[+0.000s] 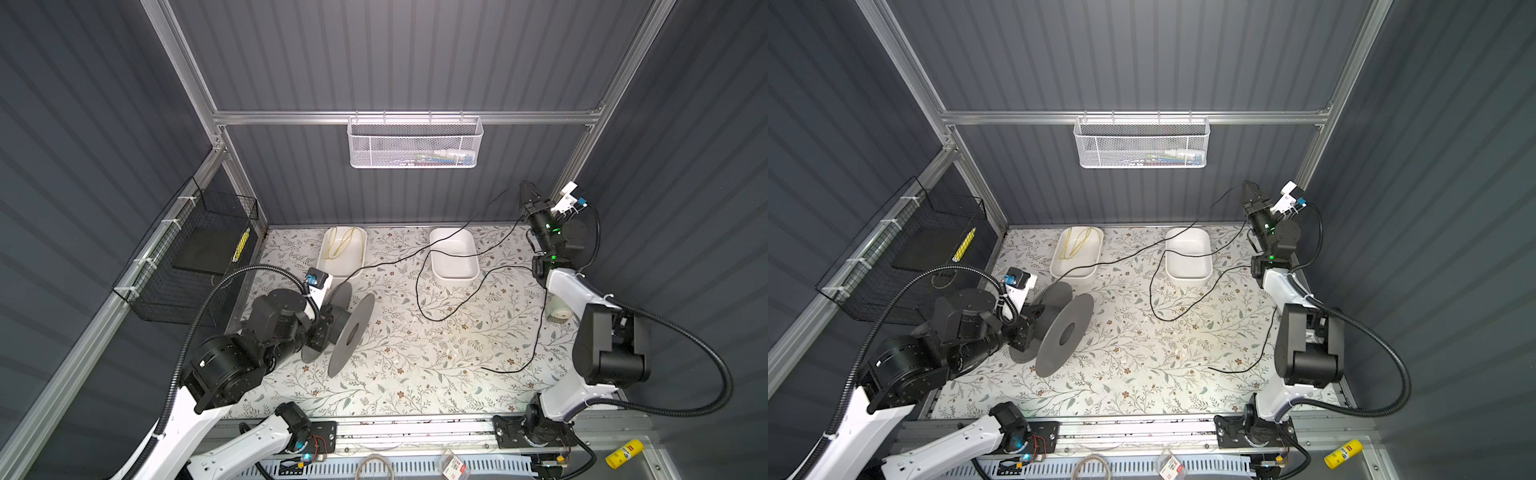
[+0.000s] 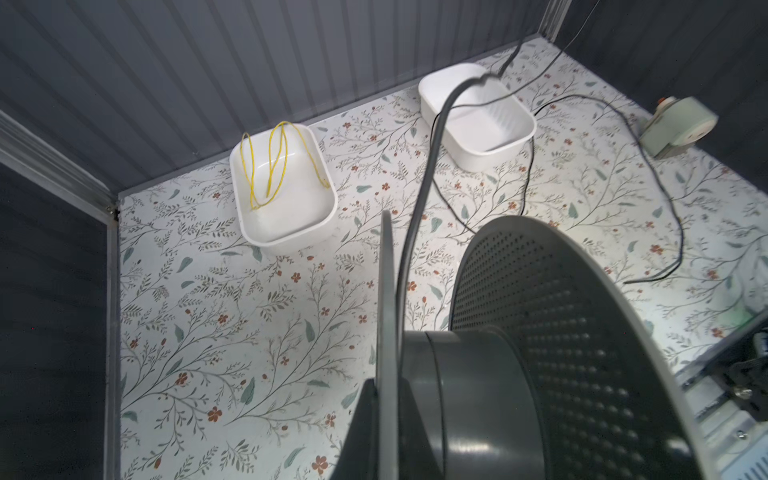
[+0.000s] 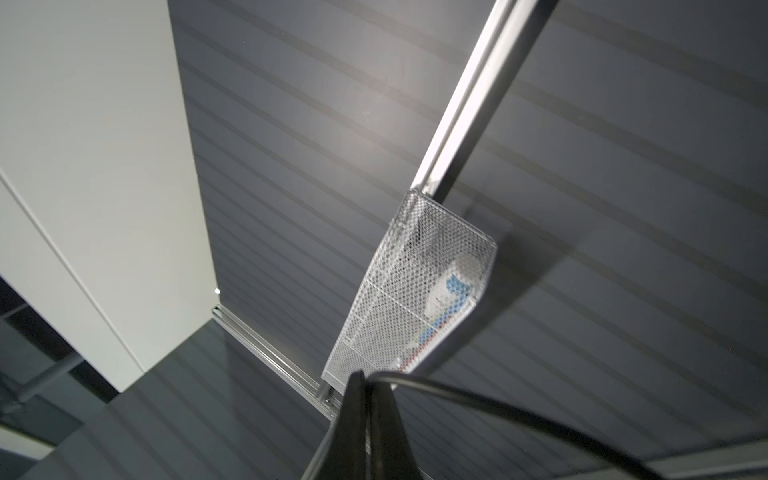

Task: Wrap the cables

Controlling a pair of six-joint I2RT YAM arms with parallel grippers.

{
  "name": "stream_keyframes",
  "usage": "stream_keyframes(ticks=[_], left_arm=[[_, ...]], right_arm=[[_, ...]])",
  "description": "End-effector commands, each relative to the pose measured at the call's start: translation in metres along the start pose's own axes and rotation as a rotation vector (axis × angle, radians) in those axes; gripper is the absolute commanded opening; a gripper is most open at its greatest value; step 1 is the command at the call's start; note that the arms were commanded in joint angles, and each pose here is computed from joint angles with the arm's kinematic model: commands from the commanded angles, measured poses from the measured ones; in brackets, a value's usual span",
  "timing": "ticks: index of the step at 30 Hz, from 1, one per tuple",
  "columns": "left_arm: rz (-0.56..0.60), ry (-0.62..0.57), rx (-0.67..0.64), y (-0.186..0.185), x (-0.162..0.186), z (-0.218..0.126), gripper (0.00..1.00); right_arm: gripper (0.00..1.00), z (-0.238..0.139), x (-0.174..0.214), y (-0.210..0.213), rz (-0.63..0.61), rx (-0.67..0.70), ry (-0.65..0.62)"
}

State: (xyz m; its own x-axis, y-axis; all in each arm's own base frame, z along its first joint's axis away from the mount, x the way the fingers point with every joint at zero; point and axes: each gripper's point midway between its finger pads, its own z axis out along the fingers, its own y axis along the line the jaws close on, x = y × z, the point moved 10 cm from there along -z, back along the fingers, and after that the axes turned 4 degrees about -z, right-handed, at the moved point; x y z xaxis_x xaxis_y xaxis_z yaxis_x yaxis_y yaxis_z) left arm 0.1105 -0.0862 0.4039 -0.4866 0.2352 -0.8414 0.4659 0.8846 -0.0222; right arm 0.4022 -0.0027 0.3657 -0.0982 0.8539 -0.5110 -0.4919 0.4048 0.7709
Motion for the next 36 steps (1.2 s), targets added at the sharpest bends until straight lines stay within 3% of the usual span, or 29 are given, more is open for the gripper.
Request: stream_keyframes(ticks=[1,4,7,13,18,22,29,36], left_arm=[[-0.019,-0.181,0.100,-0.005,-0.038,-0.029,0.00],[-0.036,-0.256,0.128,-0.005,-0.061,-0.048,0.00],[-0.060,-0.322,0.088,-0.005,-0.087,-0.056,0.00],[-0.093,-0.452,-0.001,-0.012,-0.141,-0.036,0.00],[-0.116,-0.527,-0.128,-0.018,-0.168,0.009,0.00],[-0.088,-0.547,-0.243,-0.023,-0.173,0.049,0.00],[-0.041,-0.529,-0.421,-0.022,-0.165,0.094,0.00],[-0.082,-0.497,-0.462,-0.021,-0.152,0.127,0.00]], right_arm=[[0.00,-0.014,0.029,-0.003,-0.201,0.167,0.108],[0.00,-0.031,0.061,-0.008,-0.314,0.302,0.178],[0.00,-0.044,0.099,-0.005,-0.361,0.316,0.280],[0.00,-0.081,0.175,0.038,-0.447,0.224,0.413],[0.00,-0.113,0.216,0.100,-0.534,0.061,0.508],[0.00,-0.141,0.220,0.151,-0.543,-0.095,0.509],[0.00,-0.160,0.188,0.212,-0.547,-0.274,0.468],[0.00,-0.158,0.174,0.247,-0.459,-0.427,0.486]])
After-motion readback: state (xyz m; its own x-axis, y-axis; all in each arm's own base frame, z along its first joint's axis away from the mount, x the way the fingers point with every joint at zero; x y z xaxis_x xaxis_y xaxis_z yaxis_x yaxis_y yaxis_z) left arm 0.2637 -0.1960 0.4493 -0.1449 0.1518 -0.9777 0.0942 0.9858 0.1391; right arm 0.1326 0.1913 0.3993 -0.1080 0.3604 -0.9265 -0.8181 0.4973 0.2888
